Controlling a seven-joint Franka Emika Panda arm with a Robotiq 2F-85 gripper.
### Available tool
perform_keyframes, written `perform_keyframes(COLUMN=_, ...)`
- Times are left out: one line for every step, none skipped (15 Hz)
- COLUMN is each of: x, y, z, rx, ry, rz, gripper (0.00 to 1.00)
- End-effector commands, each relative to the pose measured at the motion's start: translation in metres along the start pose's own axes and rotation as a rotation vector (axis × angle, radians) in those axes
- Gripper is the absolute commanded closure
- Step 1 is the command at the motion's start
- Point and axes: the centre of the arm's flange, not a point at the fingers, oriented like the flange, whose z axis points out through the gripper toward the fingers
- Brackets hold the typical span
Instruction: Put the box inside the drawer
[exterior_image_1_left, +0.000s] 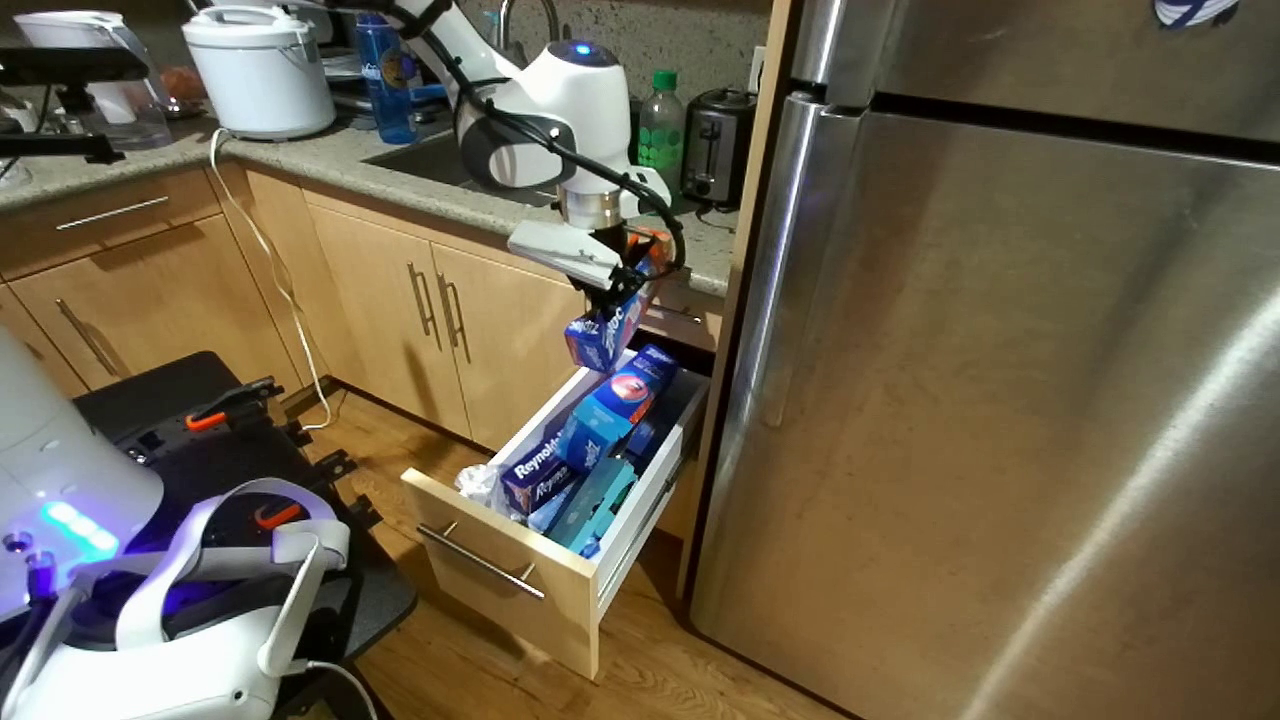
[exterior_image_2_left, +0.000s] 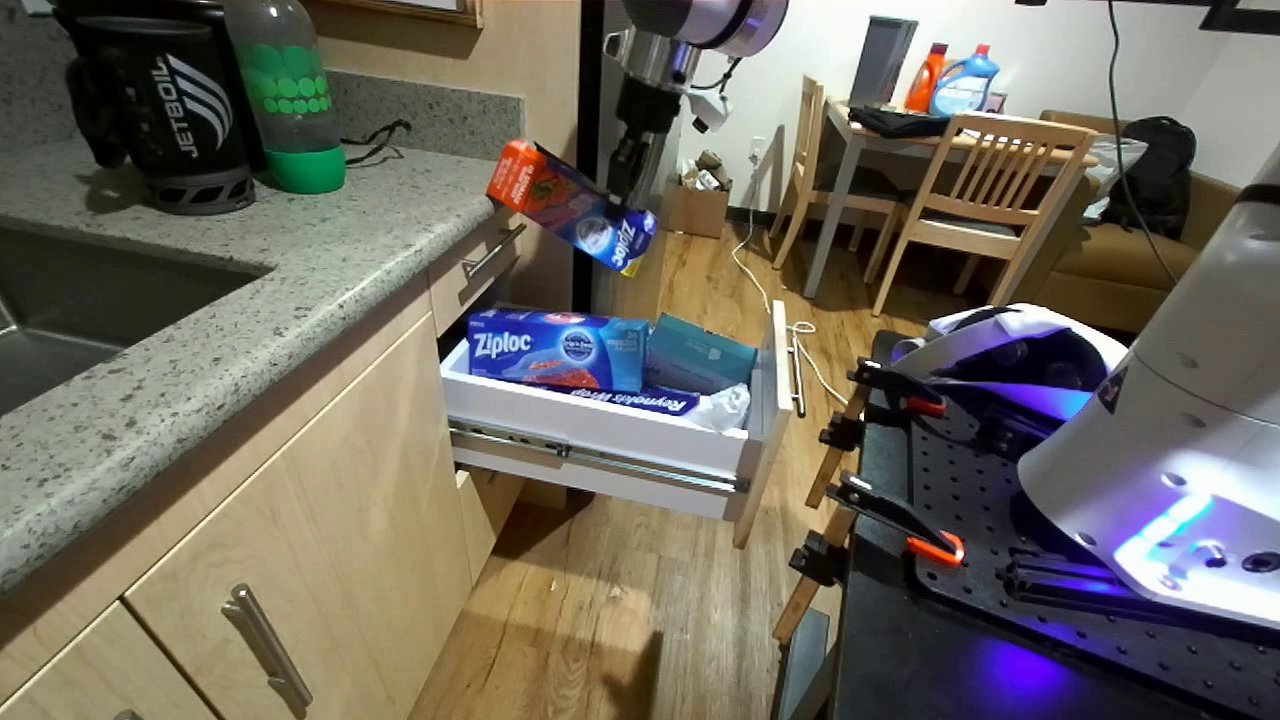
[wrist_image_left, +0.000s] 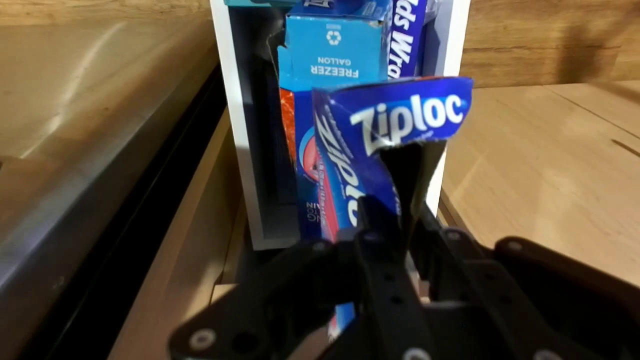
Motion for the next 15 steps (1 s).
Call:
perform_keyframes(x=-0.017, y=-0.004, z=-0.014, rx=0.013, ry=-0.001, rz=0.009, gripper=0.88)
perform_keyframes(x=-0.018, y=-0.004, z=-0.014, rx=0.012, ry=-0.001, rz=0.010, gripper=0.88)
perform_keyframes(x=-0.019, y=-0.003, z=-0.015, rx=0.011, ry=-0.001, rz=0.011, gripper=0.89)
perform_keyframes(x=-0.019, y=-0.003, z=-0.016, rx=0.009, ry=0.001, rz=0.011, gripper=0.88)
perform_keyframes(x=-0.019, y=-0.003, z=-0.017, rx=0.008, ry=0.001, rz=0.011, gripper=0.88)
perform_keyframes(x=-0.020, y=-0.003, z=-0.018, rx=0.007, ry=0.001, rz=0.011, gripper=0.88)
perform_keyframes(x=-0.020, y=-0.003, z=-0.018, rx=0.006, ry=0.001, rz=0.012, gripper=0.85)
perform_keyframes(x=-0.021, y=-0.003, z=-0.018, rx=0.006, ry=-0.002, rz=0.012, gripper=0.86)
perform_keyframes(x=-0.022, y=-0.003, z=-0.016, rx=0.009, ry=-0.009, rz=0.011, gripper=0.86)
perform_keyframes(x=-0.023, y=-0.003, z=-0.013, rx=0.013, ry=-0.018, rz=0.011, gripper=0.88)
perform_keyframes(x=-0.025, y=-0.004, z=-0.010, rx=0.020, ry=-0.031, rz=0.010, gripper=0.92)
perform_keyframes(x=-0.027, y=-0.005, z=-0.006, rx=0.028, ry=-0.043, rz=0.009, gripper=0.95)
perform_keyframes(x=-0.030, y=-0.006, z=-0.002, rx=0.037, ry=-0.055, rz=0.009, gripper=0.96)
perform_keyframes(x=-0.032, y=-0.007, z=0.001, rx=0.044, ry=-0.065, rz=0.011, gripper=1.00)
perform_keyframes(x=-0.035, y=-0.008, z=0.003, rx=0.050, ry=-0.076, rz=0.013, gripper=0.97)
